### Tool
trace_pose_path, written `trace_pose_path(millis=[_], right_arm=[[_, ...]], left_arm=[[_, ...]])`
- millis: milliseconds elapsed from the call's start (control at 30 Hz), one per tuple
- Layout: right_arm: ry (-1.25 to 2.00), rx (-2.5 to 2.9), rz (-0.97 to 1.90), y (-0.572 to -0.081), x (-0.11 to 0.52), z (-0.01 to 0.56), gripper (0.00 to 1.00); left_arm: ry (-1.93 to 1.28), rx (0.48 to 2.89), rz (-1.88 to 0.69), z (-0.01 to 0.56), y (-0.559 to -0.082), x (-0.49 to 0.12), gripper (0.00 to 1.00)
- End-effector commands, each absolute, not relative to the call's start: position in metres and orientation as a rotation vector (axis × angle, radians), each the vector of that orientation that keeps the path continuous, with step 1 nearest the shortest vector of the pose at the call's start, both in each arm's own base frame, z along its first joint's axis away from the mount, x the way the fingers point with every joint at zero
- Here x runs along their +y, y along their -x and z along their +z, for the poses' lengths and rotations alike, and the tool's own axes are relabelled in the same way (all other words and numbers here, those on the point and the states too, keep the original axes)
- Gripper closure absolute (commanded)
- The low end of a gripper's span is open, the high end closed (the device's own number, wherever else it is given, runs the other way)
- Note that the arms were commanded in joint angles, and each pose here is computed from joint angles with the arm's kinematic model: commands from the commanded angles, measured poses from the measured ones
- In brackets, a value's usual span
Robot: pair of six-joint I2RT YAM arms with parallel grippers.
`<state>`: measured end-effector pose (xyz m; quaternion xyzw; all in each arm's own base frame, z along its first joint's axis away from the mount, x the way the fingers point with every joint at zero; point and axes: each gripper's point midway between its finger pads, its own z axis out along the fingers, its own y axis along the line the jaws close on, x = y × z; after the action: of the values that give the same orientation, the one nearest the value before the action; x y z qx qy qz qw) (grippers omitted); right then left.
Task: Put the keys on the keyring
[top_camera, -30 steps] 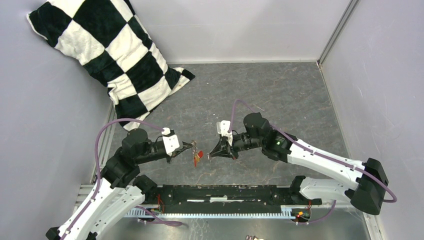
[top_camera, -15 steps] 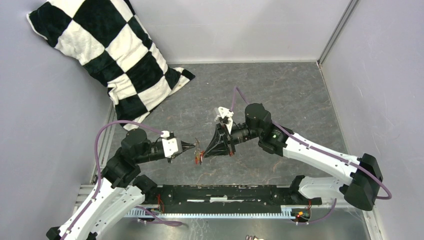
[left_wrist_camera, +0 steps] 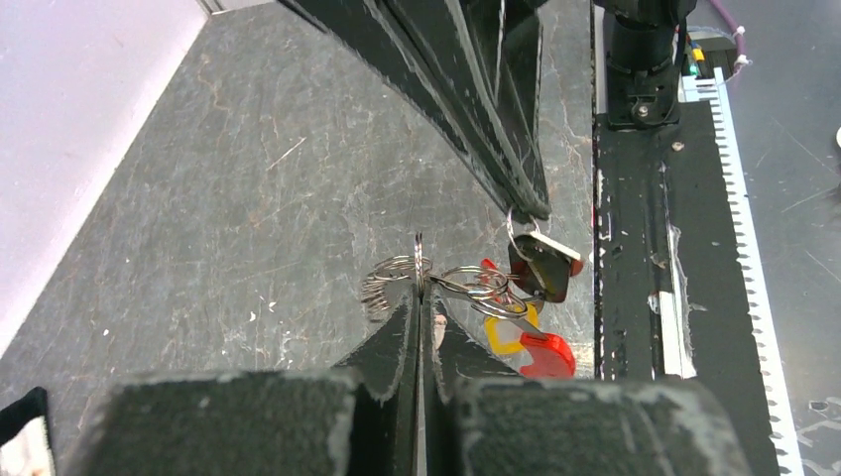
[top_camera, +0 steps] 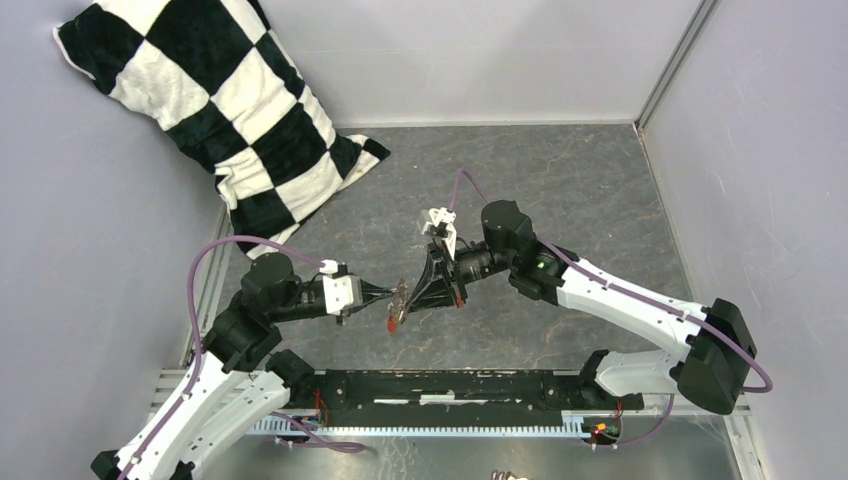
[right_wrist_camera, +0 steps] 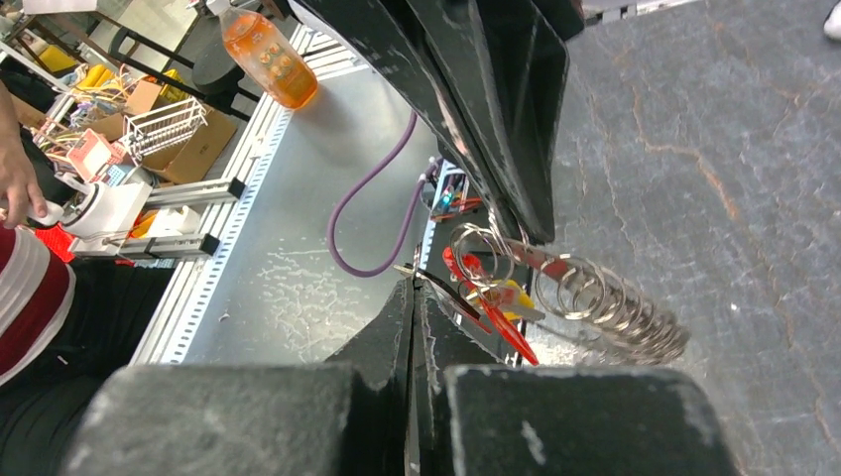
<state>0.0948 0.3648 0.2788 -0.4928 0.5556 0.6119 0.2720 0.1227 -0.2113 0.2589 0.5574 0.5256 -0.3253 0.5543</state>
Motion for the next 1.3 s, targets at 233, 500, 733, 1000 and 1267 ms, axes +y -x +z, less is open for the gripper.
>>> trace_pose_path(millis=[233, 500, 733, 1000, 1267], right_arm=[[1.250, 1.548, 1.576, -0.116, 0.367, 0.288, 0.99], [1.185, 1.619, 1.517, -0.129, 0.370, 0.286, 0.99], [1.154, 1.617, 1.513, -0.132, 0.370, 0.291, 1.00], [1.137, 1.601, 1.513, -0.132, 0.369, 0.295, 1.00], [1.117, 1.585, 1.495, -0.134, 0.368, 0.300, 1.00]], left_arm=[[-1.315, 1.141, -0.783, 0.286, -0.118, -0.215, 0.98], [-1.337, 1.131, -0.765, 0.282, -0.118, -0.215, 0.98], [-1.341, 1.134, -0.765, 0.280, -0.117, -0.214, 0.98], [-1.337, 1.146, -0.767, 0.279, -0.119, -0.214, 0.98], [-1.352, 1.177, -0.778, 0.272, -0.119, -0.215, 0.98]])
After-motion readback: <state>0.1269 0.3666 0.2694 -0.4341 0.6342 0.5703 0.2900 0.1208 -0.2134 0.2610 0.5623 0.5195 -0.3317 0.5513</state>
